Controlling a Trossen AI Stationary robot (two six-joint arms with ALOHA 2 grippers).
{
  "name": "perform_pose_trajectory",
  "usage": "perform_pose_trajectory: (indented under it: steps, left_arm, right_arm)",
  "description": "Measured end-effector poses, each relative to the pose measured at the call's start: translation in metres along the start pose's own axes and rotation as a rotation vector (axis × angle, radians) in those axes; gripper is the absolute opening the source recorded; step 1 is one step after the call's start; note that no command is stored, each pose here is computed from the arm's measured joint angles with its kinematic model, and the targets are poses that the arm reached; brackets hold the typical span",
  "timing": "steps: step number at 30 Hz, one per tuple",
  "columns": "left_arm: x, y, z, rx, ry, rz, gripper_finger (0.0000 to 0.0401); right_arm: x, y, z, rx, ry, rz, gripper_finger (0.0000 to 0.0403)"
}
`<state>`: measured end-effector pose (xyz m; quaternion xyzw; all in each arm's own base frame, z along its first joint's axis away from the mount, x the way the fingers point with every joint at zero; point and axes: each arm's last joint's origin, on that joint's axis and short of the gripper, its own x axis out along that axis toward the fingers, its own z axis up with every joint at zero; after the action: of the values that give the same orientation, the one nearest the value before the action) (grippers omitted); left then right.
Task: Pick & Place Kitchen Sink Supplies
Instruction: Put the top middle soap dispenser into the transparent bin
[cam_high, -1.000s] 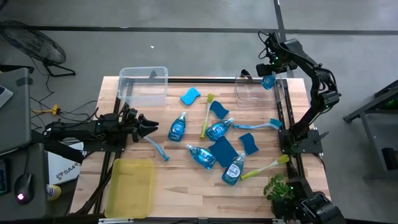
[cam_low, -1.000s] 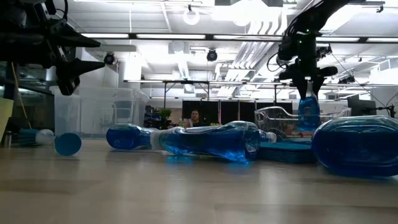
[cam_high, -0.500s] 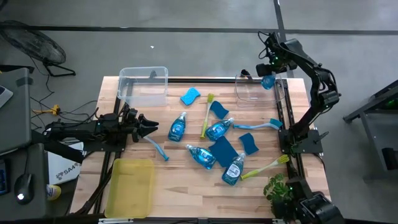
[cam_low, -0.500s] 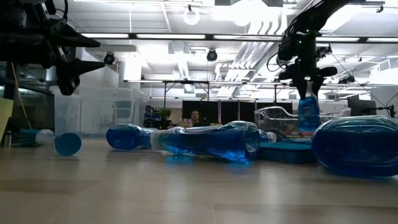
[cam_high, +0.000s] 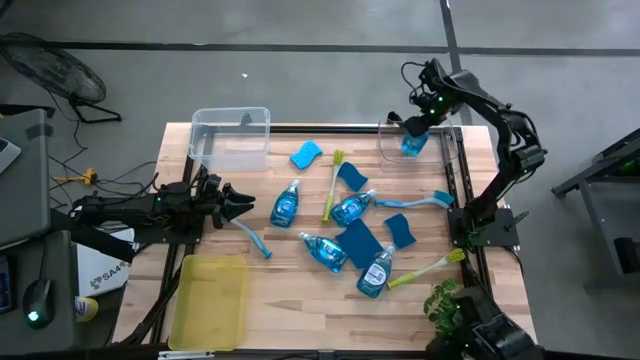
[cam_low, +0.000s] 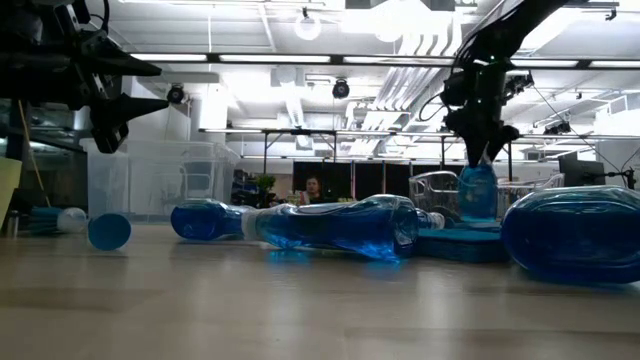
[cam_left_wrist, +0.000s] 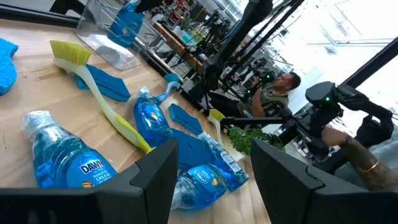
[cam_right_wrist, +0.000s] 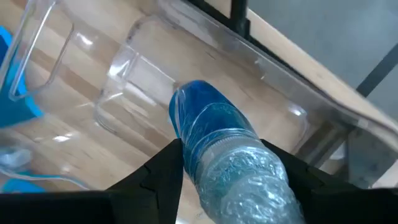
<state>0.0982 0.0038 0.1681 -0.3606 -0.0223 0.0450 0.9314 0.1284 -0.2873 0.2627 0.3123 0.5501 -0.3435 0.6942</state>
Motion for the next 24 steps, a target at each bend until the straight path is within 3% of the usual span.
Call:
perform_pose_trajectory:
  steps: [7, 17, 24]
  left_arm:
    - [0.000, 0.000, 0.000, 0.000, 0.000, 0.000, 0.0197]
    - [0.000, 0.000, 0.000, 0.000, 0.000, 0.000, 0.0197]
    - [0.000, 0.000, 0.000, 0.000, 0.000, 0.000, 0.0197]
  right_arm:
    - [0.002, 0.012, 0.006, -0.116, -0.043, -0.018, 0.0172]
    - [0.004, 0.041, 0.016, -0.422, -0.110, -0.042, 0.0172]
    - [0.004, 0.060, 0.024, -0.573, -0.183, -0.050, 0.0172]
